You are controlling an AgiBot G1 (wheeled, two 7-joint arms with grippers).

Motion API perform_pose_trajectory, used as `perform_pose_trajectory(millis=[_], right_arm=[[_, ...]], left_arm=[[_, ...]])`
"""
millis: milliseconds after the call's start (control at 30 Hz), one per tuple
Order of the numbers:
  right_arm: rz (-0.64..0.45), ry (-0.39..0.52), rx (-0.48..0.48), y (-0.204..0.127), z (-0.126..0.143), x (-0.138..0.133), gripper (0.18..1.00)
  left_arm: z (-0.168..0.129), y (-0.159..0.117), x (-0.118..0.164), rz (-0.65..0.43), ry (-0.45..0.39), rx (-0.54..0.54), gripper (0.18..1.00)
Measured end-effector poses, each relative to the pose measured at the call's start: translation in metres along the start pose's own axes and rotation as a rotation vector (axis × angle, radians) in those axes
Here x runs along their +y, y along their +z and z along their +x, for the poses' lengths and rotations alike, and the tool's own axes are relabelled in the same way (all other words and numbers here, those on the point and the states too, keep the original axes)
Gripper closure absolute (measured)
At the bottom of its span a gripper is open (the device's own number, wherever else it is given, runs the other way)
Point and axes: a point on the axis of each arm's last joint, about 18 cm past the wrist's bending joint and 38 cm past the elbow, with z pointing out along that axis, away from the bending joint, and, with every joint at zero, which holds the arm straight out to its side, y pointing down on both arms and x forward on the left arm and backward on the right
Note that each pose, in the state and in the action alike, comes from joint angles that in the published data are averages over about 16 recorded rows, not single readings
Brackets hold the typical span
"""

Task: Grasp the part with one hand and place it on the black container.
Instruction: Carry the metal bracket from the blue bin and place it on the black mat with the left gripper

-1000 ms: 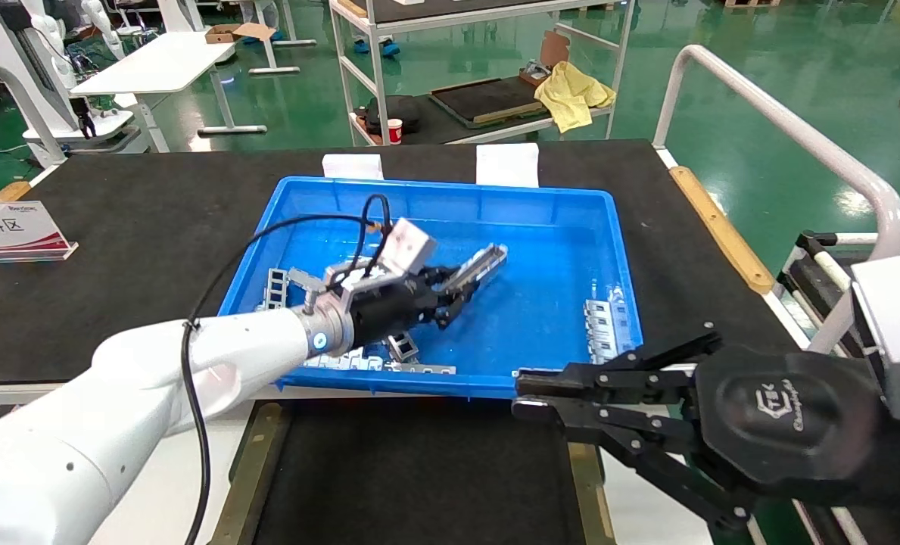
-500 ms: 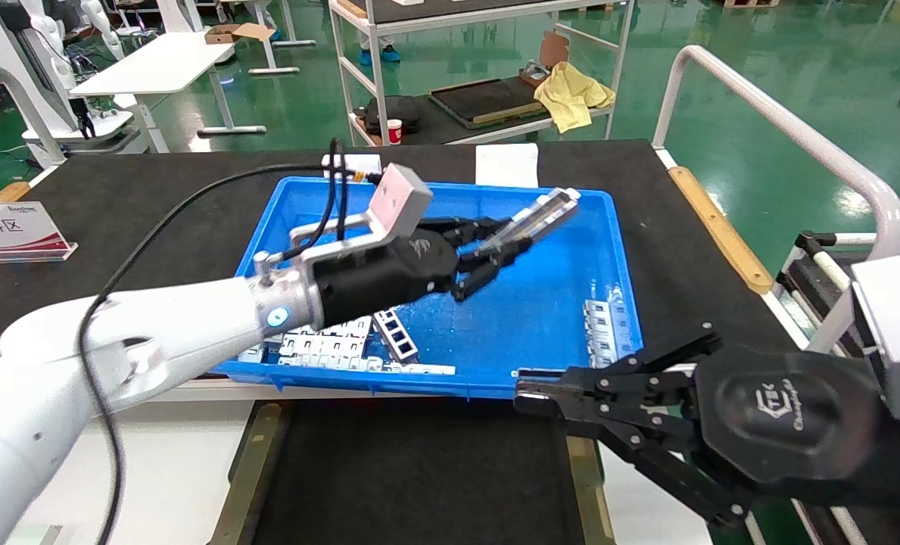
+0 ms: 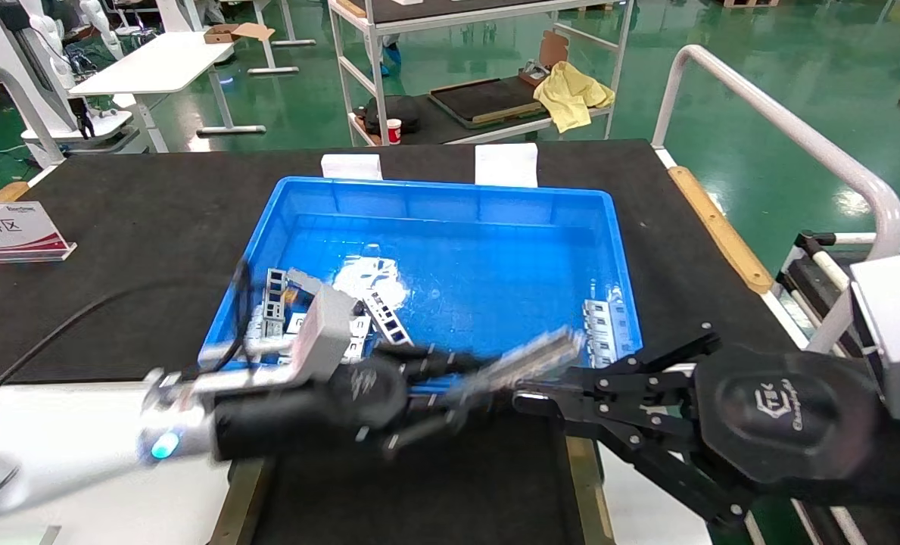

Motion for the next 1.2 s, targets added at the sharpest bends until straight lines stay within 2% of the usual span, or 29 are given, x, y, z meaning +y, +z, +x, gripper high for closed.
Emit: perform_pose_trajectory(millis=[233,533,833,1200], right_arm=[[0.0,0.0,0.0,0.0,0.0,0.0,0.988],[0.0,0.0,0.0,0.0,0.0,0.0,0.988],[0.0,0.0,0.0,0.0,0.0,0.0,0.988],[0.0,0.0,0.0,0.0,0.0,0.0,0.988]], left_arm=[[0.053,-0.032,0.052,-0.07,-0.125,-0.028,0.825],[0.1,-0.041,0.115,-0.134,-0.31,-0.22,0.826],[0.112,-0.022,0.162,-0.132,-0.477,-0.446,0.826],[0.102,0.019,0.191,-0.102,-0.603,-0.653,0.826]])
